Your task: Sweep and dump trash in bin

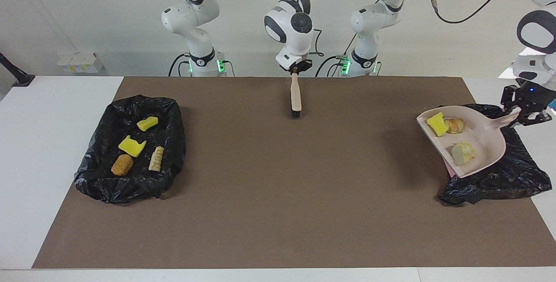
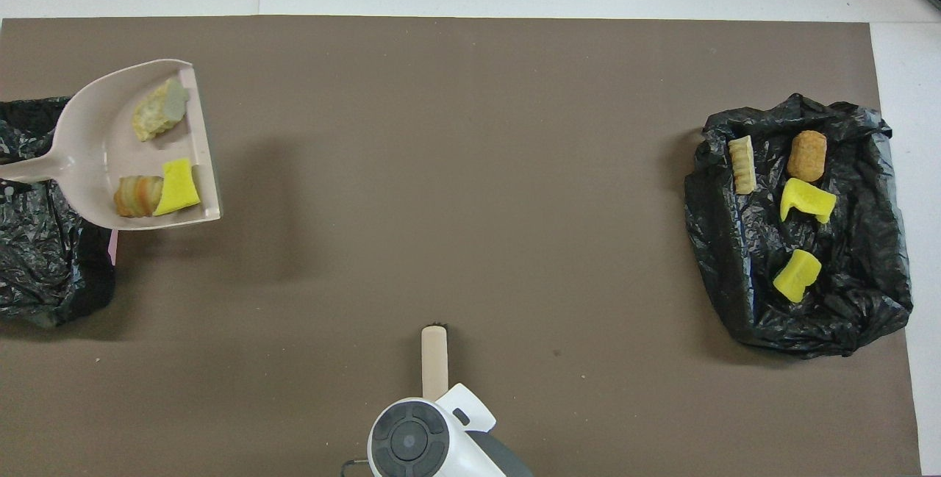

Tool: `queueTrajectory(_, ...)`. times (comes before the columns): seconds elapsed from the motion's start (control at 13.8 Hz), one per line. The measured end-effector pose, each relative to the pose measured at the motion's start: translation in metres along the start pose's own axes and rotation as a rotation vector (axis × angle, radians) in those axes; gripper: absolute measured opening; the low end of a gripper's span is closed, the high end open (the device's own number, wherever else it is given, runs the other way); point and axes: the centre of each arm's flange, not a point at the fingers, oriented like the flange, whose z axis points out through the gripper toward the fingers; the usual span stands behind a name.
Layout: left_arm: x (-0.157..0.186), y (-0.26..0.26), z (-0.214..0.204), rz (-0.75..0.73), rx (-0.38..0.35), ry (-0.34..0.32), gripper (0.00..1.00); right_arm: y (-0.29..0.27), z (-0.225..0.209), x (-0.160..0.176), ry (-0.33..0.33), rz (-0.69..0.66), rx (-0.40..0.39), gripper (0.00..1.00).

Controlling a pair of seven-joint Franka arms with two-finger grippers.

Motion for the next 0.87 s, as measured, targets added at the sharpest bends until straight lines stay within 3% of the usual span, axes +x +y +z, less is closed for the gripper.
queueTrajectory(0.22, -0.040, -0.009, -0.008, 0.054, 0.066, -0.173, 0.33, 0.003, 0.005, 0.000, -0.005, -0.027, 0.039, 0.26)
queueTrajectory(0.51, -0.039, -0.019, -0.011, 0.099, 0.089, -0.398, 0.33, 0.008, 0.009, -0.001, -0.008, -0.035, 0.046, 0.26)
queueTrajectory(0.65, -0.031, -0.020, -0.007, 0.114, 0.081, -0.467, 0.33, 0.009, 0.009, -0.001, -0.007, -0.033, 0.048, 0.26)
queueTrajectory(0.87, -0.003, -0.016, 0.003, 0.142, 0.089, -0.600, 0.33, 0.010, 0.007, 0.000, -0.006, -0.030, 0.050, 0.46)
